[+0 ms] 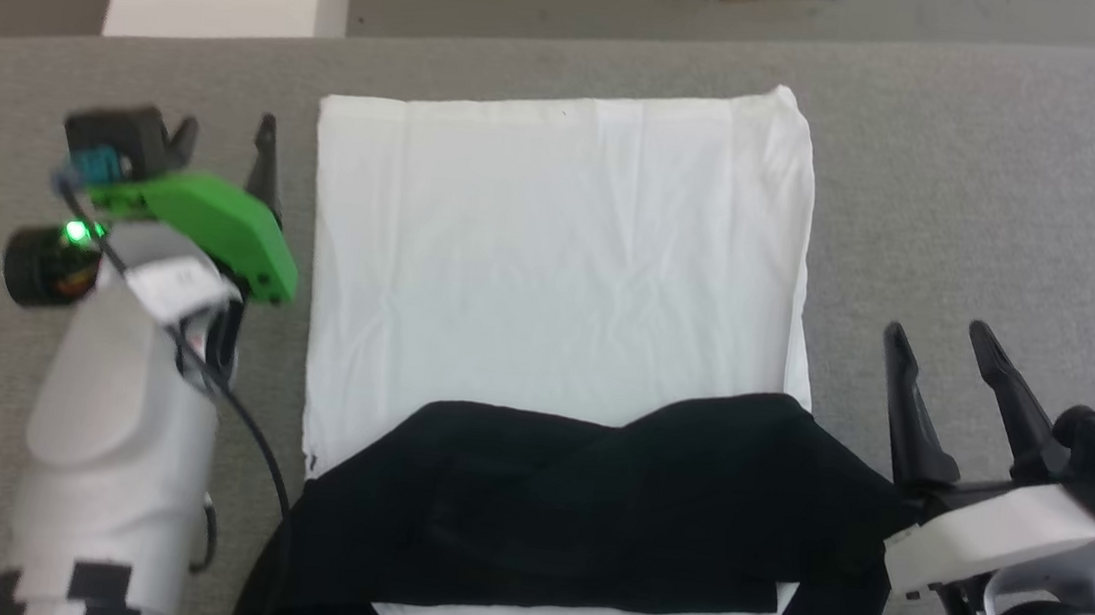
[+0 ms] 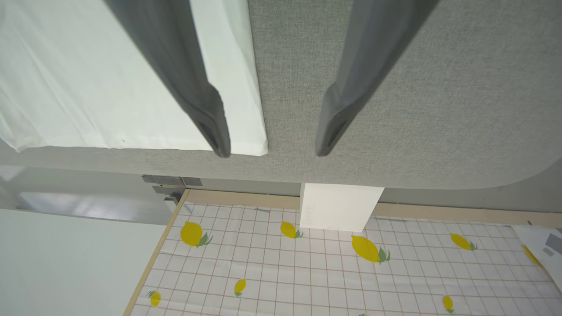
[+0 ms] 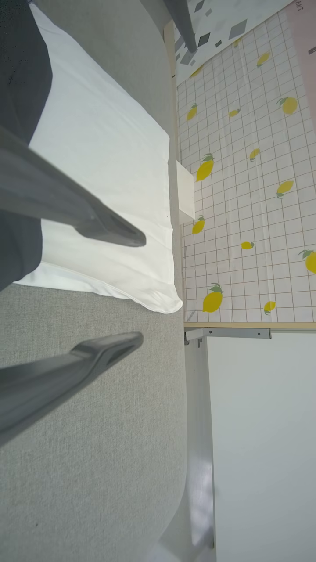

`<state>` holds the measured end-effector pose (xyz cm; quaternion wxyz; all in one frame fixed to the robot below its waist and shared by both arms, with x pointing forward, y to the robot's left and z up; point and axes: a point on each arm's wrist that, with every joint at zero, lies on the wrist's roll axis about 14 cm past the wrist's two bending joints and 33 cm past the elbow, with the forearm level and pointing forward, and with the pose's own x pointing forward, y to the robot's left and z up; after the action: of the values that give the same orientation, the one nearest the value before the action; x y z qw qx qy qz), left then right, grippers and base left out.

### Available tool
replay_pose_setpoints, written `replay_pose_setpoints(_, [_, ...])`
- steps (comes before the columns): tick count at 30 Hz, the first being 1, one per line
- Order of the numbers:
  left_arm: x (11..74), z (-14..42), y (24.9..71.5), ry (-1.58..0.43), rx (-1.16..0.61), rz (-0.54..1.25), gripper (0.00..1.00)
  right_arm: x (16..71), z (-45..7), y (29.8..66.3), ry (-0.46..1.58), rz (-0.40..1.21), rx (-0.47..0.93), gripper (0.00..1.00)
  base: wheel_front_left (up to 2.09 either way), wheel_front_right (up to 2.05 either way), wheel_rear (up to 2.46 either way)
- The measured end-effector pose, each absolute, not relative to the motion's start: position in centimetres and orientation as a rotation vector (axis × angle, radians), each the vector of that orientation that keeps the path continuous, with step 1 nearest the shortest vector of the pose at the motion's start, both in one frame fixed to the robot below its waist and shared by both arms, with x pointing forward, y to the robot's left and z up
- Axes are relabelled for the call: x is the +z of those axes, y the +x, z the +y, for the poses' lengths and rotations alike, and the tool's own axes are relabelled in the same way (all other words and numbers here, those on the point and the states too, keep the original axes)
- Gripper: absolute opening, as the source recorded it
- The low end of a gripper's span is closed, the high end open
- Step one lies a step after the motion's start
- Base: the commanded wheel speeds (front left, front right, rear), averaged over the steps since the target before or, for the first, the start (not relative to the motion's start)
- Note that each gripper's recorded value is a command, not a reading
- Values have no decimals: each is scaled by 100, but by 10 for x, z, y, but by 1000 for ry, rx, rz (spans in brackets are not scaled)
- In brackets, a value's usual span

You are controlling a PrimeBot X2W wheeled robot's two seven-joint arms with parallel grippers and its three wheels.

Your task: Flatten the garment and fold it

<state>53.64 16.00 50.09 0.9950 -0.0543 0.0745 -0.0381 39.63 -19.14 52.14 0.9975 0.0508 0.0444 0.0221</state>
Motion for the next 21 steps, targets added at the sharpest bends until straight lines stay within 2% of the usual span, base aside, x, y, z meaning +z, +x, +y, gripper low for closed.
replay_pose_setpoints(9, [464, 151, 608, -80, -56, 369, 100, 491, -202, 409, 109, 146, 7, 100, 0, 0, 0])
replay_pose_setpoints(18, [389, 138, 629, -52, -15, 651, 100, 461, -218, 411, 107, 209, -45, 100, 0, 0, 0])
replay_pose_setpoints(21, [377, 137, 636, -51, 6, 690, 100, 453, -224, 408, 104, 232, -65, 100, 0, 0, 0])
